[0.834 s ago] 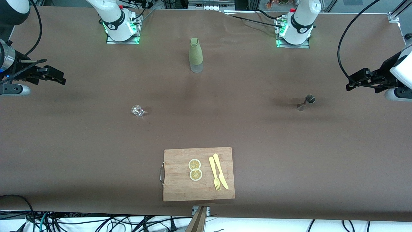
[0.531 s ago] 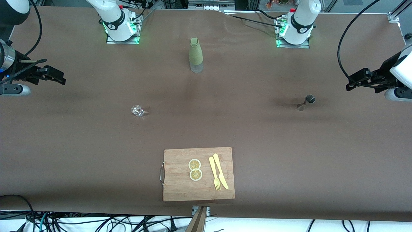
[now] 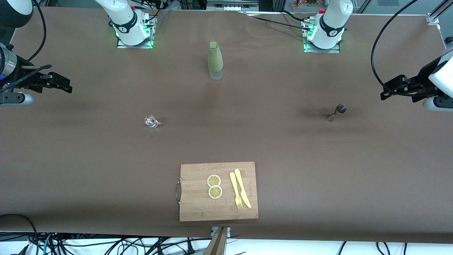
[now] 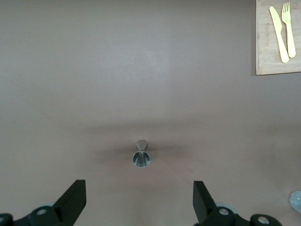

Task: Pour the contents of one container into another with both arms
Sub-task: 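Move the right gripper toward the glass while the left gripper approaches the jigger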

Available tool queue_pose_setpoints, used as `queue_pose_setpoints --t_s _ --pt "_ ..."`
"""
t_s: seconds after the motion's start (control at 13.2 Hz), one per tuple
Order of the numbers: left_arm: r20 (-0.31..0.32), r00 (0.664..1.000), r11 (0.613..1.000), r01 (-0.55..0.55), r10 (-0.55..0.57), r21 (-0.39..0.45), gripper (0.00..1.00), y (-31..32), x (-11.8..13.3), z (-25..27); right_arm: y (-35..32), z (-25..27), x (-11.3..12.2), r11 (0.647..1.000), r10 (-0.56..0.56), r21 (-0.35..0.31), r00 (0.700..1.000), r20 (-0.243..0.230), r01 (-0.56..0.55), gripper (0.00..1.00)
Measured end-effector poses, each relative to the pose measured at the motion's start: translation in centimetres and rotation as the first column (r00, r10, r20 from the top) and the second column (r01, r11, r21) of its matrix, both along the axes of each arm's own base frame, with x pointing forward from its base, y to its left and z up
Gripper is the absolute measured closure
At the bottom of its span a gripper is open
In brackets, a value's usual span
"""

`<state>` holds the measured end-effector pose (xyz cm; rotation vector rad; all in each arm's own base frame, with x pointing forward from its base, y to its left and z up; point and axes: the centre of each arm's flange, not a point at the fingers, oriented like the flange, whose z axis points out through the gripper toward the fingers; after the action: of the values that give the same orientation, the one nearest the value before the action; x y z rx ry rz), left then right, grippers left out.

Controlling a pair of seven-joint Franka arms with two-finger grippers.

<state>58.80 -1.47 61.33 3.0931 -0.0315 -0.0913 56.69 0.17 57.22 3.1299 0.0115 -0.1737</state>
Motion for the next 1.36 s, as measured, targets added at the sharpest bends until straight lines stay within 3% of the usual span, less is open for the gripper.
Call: queue_pose_setpoints --t_s 0.15,0.38,0.53,0.61,0.76,0.91,1.06,1.21,1.36 --pt "-0.002 1.000 1.000 0.000 0.000 0.000 0.00 0.0 0.0 0.0 0.0 0.0 0.0 1.000 -0.001 0.005 1.000 -0.001 0.001 0.00" --pt "-0.047 0.999 1.000 -0.004 0.004 0.001 0.00 0.2 -0.4 -0.5 0.8 -0.6 0.2 0.996 -0.011 0.084 1.000 -0.013 0.012 0.00" --pt "-0.063 0.997 0.999 0.038 -0.038 -0.006 0.00 1.1 -0.7 -0.6 0.9 -1.2 0.3 0.995 -0.004 0.095 0.999 -0.033 0.007 0.00" --pt "-0.065 0.994 0.996 0.092 -0.093 -0.014 0.00 2.0 -0.8 -0.5 0.9 -1.5 0.1 0.994 0.027 0.106 0.998 -0.056 -0.021 0.00" --pt "-0.059 0.971 0.972 0.232 -0.234 -0.034 0.00 5.2 -1.3 -0.2 0.6 -1.8 -0.3 0.965 0.204 0.181 0.977 -0.067 -0.189 0.00" --pt "-0.058 0.918 0.919 0.389 -0.393 -0.064 0.00 8.4 -2.0 -0.2 -0.9 -2.3 -0.4 0.888 0.390 0.273 0.921 -0.019 -0.370 0.00" --pt "-0.040 0.831 0.828 0.547 -0.555 -0.125 0.00 11.1 -2.8 -0.5 -3.2 -3.8 -0.3 0.789 0.530 0.344 0.847 0.040 -0.509 0.00" --pt "0.037 0.739 0.718 0.664 -0.672 -0.209 0.00 13.4 -3.4 -1.6 -5.6 -6.6 0.0 0.669 0.629 0.423 0.769 0.118 -0.612 0.00" --pt "0.145 0.676 0.620 0.726 -0.722 -0.299 0.00 15.9 -4.3 -4.0 -7.4 -10.1 0.5 0.557 0.690 0.465 0.696 0.201 -0.687 0.00"
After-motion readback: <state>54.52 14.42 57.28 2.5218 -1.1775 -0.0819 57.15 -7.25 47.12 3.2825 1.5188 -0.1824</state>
